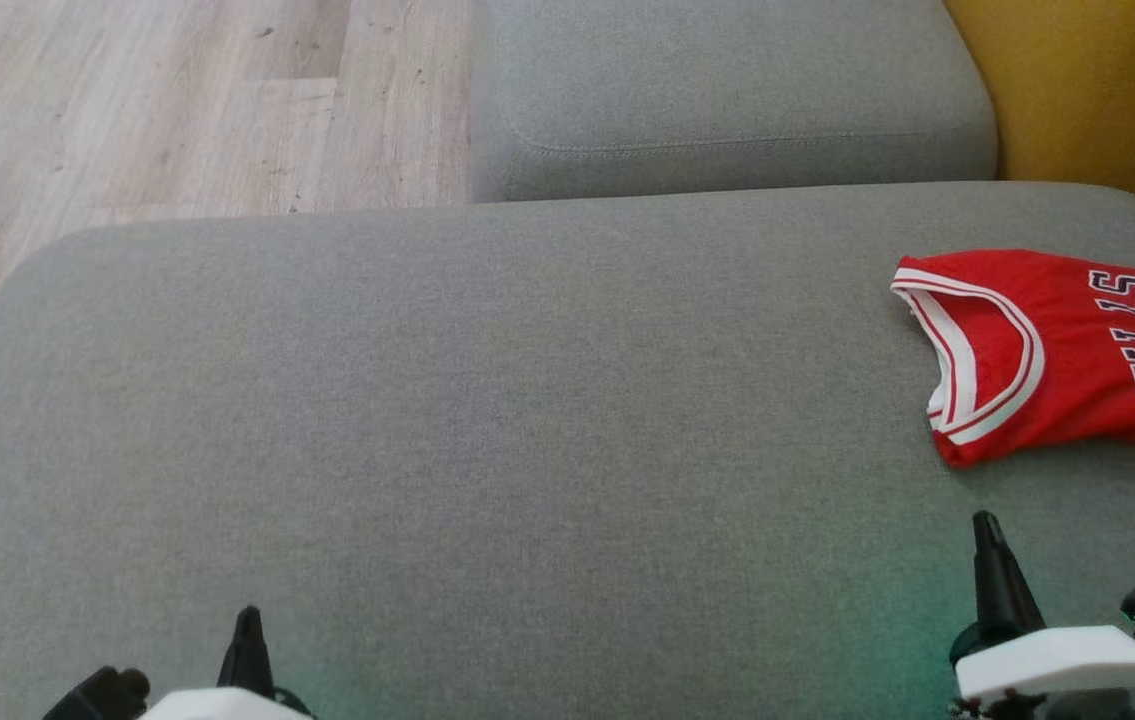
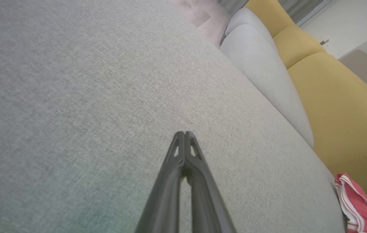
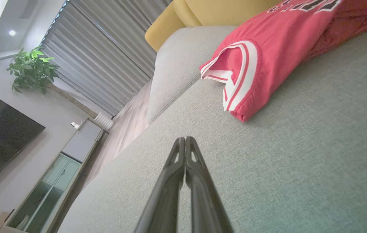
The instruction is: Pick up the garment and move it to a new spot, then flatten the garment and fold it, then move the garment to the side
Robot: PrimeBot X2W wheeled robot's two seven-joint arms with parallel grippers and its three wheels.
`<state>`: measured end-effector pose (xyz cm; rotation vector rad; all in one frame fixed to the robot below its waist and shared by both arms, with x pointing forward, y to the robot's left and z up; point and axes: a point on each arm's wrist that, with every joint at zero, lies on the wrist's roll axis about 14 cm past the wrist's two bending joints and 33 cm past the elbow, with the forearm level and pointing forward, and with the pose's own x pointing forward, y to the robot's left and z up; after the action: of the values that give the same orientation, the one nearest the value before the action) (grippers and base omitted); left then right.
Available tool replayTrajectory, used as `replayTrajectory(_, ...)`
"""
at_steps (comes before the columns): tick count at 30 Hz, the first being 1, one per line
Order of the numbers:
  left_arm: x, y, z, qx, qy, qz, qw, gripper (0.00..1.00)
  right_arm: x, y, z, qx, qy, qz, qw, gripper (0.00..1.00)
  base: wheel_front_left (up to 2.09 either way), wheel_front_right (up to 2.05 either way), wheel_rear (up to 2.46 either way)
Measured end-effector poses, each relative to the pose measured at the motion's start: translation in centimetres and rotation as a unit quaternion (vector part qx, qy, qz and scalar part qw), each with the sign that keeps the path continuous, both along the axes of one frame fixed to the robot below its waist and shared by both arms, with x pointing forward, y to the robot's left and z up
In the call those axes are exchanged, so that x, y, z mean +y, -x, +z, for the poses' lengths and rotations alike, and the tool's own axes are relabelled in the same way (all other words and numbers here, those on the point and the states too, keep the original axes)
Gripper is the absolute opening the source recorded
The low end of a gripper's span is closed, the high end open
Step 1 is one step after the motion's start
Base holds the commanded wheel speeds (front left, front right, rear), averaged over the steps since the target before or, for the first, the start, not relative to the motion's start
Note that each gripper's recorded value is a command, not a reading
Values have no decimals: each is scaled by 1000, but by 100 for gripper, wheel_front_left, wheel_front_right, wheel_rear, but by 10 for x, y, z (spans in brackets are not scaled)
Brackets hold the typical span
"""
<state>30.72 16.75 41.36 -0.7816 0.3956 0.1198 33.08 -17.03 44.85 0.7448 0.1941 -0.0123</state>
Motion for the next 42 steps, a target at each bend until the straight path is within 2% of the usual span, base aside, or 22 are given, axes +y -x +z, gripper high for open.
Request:
replayTrajectory(23, 3, -22, 16, -23, 119, 34, 992, 0, -10, -11, 5, 2, -125, -37, 991, 0, 0, 0, 0)
replayTrajectory(42, 7, -40, 32, -55, 220, 61, 972, 0, -20, -21, 10, -4, -233, -66, 970, 0, 0, 0, 0)
